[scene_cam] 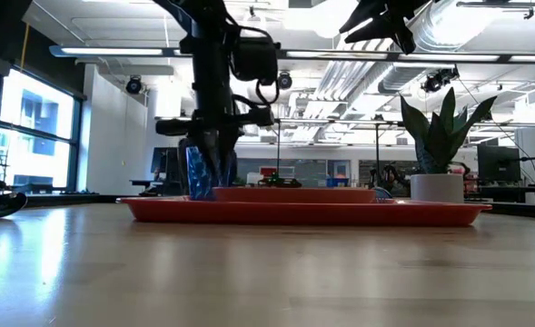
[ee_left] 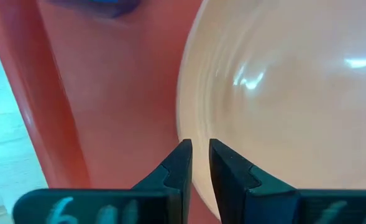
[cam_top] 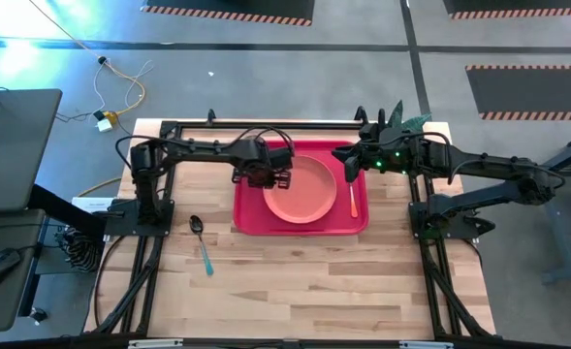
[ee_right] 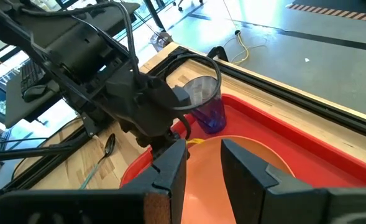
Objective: Pick and place plate/cup/fork/spoon on tray
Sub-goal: Put the blue spoon on the red serving tray in between of the orange plate and orange fork
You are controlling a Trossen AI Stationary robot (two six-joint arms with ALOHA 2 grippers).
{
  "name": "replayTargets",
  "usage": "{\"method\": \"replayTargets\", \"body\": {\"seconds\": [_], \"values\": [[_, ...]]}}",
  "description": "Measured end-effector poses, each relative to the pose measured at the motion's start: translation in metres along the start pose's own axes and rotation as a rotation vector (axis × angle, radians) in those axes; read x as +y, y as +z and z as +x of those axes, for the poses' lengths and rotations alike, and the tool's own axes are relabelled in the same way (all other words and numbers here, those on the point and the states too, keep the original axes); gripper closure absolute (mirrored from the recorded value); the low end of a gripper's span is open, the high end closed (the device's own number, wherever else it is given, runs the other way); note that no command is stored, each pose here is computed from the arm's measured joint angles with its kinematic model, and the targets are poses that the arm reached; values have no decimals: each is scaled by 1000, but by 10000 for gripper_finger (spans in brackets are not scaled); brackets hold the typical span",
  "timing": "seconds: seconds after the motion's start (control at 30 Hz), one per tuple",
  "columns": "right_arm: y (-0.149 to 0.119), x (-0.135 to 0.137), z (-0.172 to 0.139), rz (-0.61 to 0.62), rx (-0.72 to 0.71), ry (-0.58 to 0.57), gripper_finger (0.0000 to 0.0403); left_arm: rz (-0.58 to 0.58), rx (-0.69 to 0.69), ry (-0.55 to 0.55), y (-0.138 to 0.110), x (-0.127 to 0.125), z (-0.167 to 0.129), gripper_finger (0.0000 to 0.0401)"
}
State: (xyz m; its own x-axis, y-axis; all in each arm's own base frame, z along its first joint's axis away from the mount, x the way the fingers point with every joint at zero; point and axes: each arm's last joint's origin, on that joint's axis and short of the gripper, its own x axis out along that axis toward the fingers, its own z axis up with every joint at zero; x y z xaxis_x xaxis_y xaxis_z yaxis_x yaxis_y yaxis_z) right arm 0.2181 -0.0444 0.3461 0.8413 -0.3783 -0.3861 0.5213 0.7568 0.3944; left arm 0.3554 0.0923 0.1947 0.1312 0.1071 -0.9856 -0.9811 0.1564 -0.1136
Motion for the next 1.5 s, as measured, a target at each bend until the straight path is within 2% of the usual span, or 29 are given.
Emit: {"method": "replayTargets", "body": {"seconds": [0.3,0.63,0.77,1.07,1.3,1.5], "values": [[0,0,0,-4,0,0,311,13,23,-30,-15,7,-32,354],[-1,1,0,-10,25,42,311,7,-72,-11,-63,19,-81,354],[-1,1,0,-7,27,45,311,4,-89,3,-83,24,-92,354],[-1,1,0,4,27,45,311,36,-88,100,-126,35,-102,354],[-1,1,0,88,29,45,311,64,-86,121,-156,42,-108,354],[-1,2,0,112,31,45,311,16,-51,155,-185,64,-93,354]]}}
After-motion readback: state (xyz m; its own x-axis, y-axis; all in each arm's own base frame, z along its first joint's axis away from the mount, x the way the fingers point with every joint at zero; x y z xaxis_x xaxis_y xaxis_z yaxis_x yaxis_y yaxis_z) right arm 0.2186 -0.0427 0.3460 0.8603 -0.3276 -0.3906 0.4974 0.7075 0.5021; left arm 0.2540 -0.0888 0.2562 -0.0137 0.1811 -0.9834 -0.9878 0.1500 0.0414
